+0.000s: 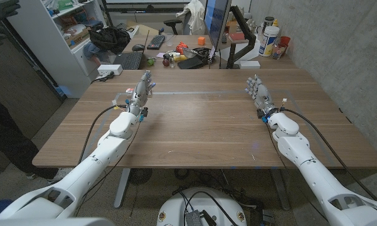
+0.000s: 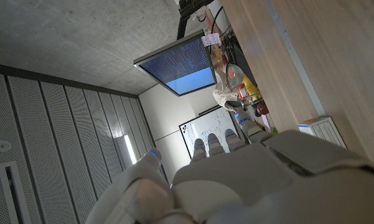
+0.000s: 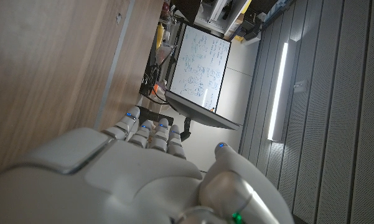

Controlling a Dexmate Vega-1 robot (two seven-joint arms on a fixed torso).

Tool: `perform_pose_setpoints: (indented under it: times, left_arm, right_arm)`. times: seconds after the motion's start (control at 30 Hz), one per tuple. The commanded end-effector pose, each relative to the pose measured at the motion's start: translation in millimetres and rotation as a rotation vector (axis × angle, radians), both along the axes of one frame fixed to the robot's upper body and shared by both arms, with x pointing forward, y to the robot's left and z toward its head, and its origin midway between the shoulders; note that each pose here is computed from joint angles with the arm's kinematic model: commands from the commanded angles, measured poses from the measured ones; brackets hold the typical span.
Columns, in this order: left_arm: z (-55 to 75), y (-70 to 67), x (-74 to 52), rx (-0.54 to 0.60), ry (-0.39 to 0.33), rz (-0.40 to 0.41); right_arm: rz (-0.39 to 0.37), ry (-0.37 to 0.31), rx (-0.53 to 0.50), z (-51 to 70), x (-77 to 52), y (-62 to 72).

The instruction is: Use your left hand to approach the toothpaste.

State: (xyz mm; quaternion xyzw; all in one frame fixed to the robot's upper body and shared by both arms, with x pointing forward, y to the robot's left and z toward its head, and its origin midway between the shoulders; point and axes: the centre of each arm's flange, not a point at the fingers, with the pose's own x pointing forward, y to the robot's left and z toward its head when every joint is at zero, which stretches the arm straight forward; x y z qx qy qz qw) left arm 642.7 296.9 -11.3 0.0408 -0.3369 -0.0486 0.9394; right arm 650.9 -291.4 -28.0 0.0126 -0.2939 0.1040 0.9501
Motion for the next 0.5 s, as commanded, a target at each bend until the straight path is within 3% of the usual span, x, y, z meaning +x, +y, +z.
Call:
perform_pose_setpoints:
  times: [0.03, 0.5]
  left_arm:
    - [9.9, 12.8, -5.1, 0.021, -0.042, 0.058]
    - [21.7, 23.6, -11.3, 0.060, -0.079, 0.106]
  right_arm:
    - [0.000, -0.006, -0.006, 1.3, -0.1, 3.8]
    - [0.000, -0.006, -0.030, 2.6, 0.0, 7.3]
